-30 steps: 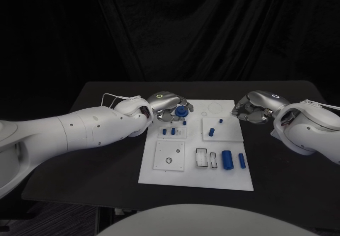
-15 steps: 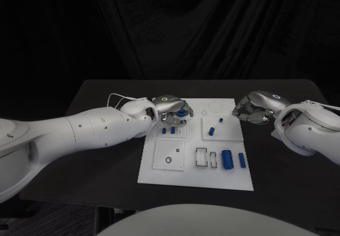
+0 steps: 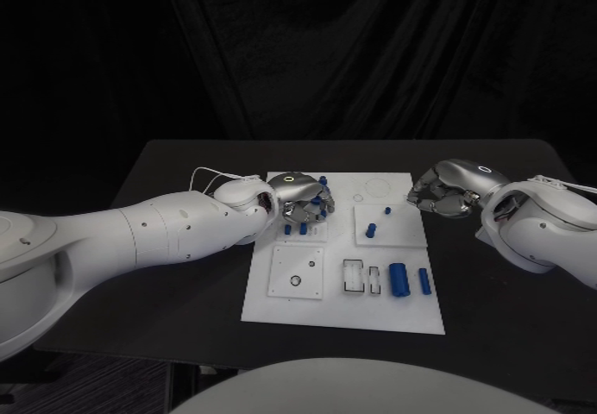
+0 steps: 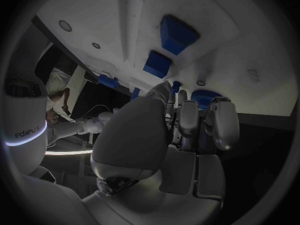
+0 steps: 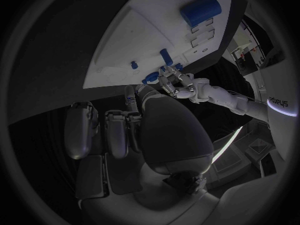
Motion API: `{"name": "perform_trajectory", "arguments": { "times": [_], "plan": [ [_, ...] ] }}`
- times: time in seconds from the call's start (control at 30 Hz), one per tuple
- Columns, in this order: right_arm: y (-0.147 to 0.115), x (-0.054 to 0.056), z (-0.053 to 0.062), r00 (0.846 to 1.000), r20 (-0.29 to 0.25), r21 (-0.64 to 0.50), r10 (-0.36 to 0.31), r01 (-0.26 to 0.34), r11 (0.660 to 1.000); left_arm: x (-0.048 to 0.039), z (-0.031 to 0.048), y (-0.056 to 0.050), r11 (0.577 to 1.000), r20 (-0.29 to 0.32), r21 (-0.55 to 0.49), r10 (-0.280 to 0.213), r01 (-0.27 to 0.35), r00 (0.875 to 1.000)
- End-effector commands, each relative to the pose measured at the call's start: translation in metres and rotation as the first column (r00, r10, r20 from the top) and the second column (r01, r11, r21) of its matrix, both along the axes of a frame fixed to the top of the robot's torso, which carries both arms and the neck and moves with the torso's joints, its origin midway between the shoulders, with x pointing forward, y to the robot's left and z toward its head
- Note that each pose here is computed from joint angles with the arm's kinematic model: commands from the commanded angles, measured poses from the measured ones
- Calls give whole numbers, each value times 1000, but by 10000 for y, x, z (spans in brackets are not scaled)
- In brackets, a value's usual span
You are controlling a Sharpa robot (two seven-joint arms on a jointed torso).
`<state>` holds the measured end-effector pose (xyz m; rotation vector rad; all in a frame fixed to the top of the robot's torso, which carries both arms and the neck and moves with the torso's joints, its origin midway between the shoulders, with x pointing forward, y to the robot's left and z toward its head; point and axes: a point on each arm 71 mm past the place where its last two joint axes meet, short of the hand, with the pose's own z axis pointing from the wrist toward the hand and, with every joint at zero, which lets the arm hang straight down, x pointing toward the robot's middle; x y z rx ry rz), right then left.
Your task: Assemble the parts on the task board
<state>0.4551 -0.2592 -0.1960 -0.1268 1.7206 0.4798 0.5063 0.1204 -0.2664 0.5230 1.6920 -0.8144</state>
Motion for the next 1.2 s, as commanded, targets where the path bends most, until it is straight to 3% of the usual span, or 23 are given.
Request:
{"name": "perform_trajectory", "arguments": {
  "times": [0.03, 0.77, 1.0, 1.2],
  "plan": [
    [6, -3, -2, 1000, 8, 4, 2, -2, 1000, -9, -21, -17, 1000, -11, 7, -4, 4, 1000],
    [23, 0, -7, 1000, 3, 2, 7, -7, 1000, 15, -25, -4, 999, 29, -16, 29, -28, 999],
    [17, -2, -8, 1000, 2, 1, 7, -7, 1000, 2, 26, 53, 997, 93, -64, 37, -32, 995],
    [8, -5, -8, 1000, 0, 0, 5, -5, 1000, -91, 129, 176, 991, 166, -133, 39, -17, 985]
  ]
}}
